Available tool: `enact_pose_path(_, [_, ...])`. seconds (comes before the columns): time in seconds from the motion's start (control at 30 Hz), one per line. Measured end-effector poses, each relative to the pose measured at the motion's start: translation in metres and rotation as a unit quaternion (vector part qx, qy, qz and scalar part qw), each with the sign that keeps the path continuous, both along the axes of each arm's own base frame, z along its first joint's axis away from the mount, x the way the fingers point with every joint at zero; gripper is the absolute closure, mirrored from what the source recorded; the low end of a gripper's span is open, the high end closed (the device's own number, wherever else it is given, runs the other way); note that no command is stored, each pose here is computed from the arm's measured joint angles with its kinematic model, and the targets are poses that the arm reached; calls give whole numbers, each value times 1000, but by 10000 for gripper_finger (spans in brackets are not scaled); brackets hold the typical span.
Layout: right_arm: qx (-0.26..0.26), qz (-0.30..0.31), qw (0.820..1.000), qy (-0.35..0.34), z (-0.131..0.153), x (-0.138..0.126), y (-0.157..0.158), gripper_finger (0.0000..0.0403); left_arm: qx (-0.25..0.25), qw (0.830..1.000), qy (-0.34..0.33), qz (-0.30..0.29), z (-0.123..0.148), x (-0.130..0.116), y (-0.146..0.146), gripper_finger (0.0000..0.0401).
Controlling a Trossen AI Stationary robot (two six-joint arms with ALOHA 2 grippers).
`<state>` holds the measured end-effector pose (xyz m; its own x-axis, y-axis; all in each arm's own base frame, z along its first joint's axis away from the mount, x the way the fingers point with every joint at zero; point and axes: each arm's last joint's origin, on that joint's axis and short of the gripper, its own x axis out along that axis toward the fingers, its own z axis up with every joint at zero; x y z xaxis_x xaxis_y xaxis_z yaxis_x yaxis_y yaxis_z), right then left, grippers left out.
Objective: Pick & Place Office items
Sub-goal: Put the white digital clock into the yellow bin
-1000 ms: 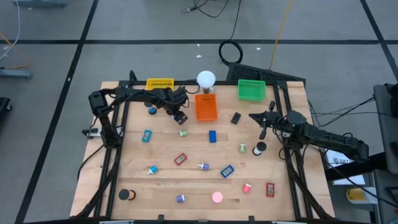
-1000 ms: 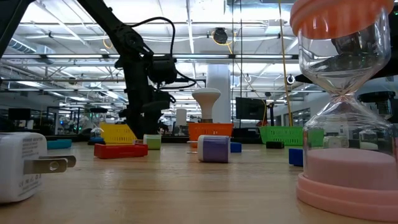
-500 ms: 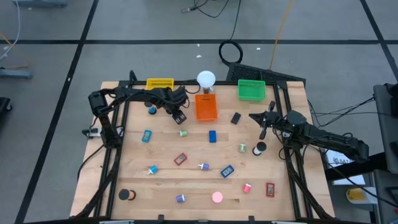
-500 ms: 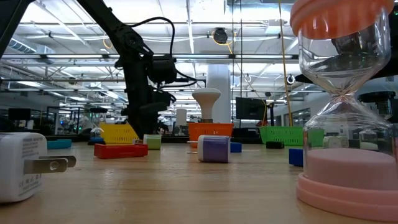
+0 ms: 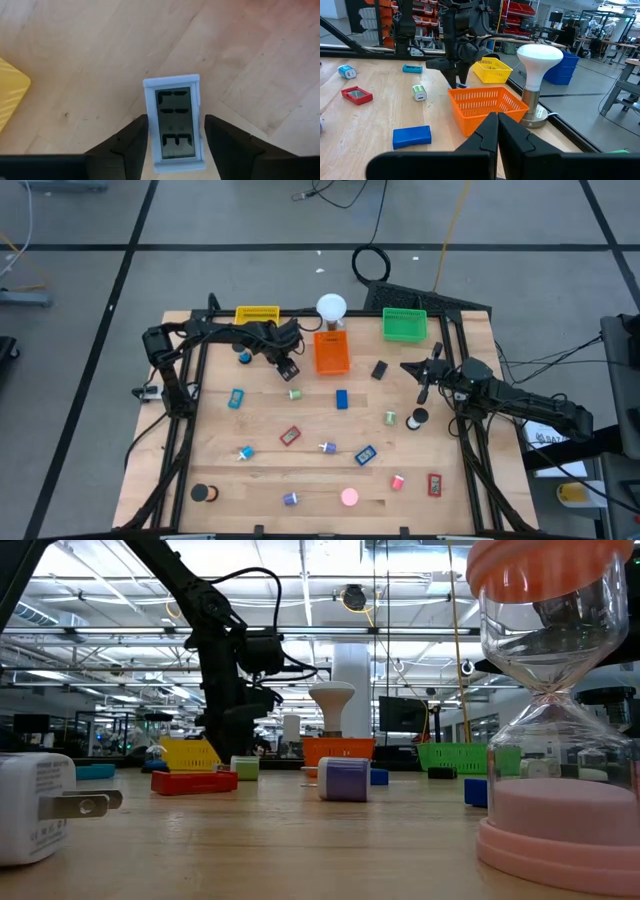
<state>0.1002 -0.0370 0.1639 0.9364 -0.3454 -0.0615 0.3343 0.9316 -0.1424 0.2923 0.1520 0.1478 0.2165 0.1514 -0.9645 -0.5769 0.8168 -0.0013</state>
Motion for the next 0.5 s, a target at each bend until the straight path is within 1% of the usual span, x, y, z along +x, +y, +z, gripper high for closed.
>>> enact_pose_path(0.13, [0, 0, 1000, 0, 0, 0, 0, 403, 0, 1000, 0, 0, 0, 0, 0, 225])
enact_pose_path(0.23, [0, 0, 1000, 0, 0, 0, 0, 403, 2, 1000, 3, 4, -2, 2, -2, 229])
enact_pose_path(0.3, [0, 0, 1000, 0, 0, 0, 0, 403, 7, 1000, 7, 8, -4, 4, -3, 225])
enact_pose_path(0.5, [0, 0, 1000, 0, 0, 0, 0, 403, 10, 1000, 6, 10, -10, 7, -3, 196])
